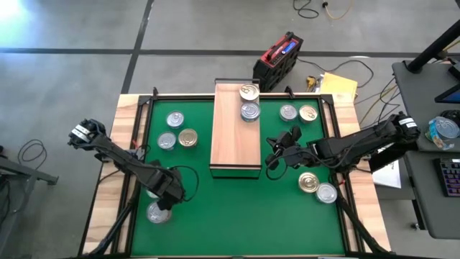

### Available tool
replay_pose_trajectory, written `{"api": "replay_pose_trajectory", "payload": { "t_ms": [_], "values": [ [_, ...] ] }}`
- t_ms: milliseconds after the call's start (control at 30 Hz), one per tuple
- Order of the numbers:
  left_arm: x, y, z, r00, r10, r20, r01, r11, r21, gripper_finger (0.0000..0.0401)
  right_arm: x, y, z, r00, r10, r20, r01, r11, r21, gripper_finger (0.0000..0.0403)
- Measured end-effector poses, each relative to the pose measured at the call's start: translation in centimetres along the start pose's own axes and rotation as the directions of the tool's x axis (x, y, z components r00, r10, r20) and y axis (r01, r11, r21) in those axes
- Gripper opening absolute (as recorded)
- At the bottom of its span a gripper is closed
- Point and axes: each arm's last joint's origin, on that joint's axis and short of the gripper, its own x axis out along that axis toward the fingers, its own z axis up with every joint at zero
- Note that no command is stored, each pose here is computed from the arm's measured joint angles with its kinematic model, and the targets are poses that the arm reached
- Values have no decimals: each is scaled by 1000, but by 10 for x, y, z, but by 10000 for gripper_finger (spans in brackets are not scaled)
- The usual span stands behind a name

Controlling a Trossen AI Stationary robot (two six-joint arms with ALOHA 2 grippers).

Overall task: Stack canned seafood by type on shelf
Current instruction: Put the bottom green tuna can on the shelf

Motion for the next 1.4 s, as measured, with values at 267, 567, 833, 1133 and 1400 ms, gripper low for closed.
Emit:
{"api": "replay_pose_trajectory", "payload": {
  "t_ms": [267, 567, 833, 1133, 1400],
  "values": [
    [15, -2, 2, 999, -41, 23, 42, 999, -13, 0, 0, 0, 0, 1000, 1, 2, -1, 1000, 3, 9],
    [20, -3, 2, 998, -55, 40, 55, 998, -10, 0, 0, 0, 0, 1000, 2, 3, -2, 1000, 5, 9],
    [31, 3, 0, 999, -17, 28, 18, 999, -29, 0, 0, 0, 0, 1000, 1, 3, -1, 1000, 5, 9],
    [25, -4, 5, 995, -71, 73, 71, 997, -5, 0, 0, 0, 0, 1000, 1, 3, -1, 1000, 5, 9],
    [23, -13, 10, 978, -159, 132, 155, 987, 41, 0, 0, 0, 0, 1000, 2, 3, -2, 1000, 5, 9]
  ]
}}
